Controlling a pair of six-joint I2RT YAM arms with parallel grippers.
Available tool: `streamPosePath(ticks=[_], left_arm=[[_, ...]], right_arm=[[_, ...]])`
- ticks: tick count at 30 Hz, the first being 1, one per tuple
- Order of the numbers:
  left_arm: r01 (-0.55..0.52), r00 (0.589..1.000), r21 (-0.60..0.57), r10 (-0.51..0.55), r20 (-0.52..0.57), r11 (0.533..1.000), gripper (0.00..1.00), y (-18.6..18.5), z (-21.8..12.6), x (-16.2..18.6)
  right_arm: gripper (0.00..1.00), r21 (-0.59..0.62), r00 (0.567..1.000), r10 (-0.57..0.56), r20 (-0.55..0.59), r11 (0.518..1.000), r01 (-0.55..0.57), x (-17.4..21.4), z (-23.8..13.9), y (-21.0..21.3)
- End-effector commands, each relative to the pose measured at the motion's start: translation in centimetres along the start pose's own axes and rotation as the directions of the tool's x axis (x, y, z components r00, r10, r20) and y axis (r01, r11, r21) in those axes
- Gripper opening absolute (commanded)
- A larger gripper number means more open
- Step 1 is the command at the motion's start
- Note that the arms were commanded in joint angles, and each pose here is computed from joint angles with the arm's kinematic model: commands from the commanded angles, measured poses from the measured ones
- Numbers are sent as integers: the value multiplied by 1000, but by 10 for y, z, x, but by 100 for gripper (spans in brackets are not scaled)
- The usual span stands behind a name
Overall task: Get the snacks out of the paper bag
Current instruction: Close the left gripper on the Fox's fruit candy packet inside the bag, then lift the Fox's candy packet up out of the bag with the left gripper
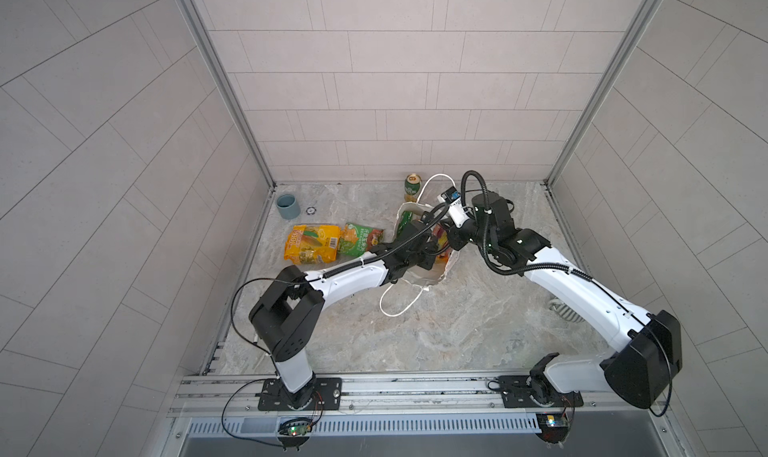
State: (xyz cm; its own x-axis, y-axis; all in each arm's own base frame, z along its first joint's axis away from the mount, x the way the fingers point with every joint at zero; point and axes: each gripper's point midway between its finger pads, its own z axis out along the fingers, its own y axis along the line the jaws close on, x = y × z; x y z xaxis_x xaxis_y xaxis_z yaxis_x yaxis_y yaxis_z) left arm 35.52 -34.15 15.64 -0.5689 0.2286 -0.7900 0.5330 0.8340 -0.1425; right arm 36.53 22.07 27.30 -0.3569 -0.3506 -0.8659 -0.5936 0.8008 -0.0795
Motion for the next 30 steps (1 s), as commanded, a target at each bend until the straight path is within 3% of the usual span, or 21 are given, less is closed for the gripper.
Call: streamPosePath(ticks=[1,14,30], left_arm=[[-3,990,35,-2,143,999,0,-8,-29,-45],[-1,985,57,-9,170,998,0,-11,-53,-55],[-42,993,33,38,114,999,0,1,-105,-33]], right_arm=[[0,-22,994,-5,107,1000,7,-28,-16,5],[0,-7,994,1,107,1000,0,-29,-17,1],[0,29,994,21,104,999,-24,-29,-18,-9]])
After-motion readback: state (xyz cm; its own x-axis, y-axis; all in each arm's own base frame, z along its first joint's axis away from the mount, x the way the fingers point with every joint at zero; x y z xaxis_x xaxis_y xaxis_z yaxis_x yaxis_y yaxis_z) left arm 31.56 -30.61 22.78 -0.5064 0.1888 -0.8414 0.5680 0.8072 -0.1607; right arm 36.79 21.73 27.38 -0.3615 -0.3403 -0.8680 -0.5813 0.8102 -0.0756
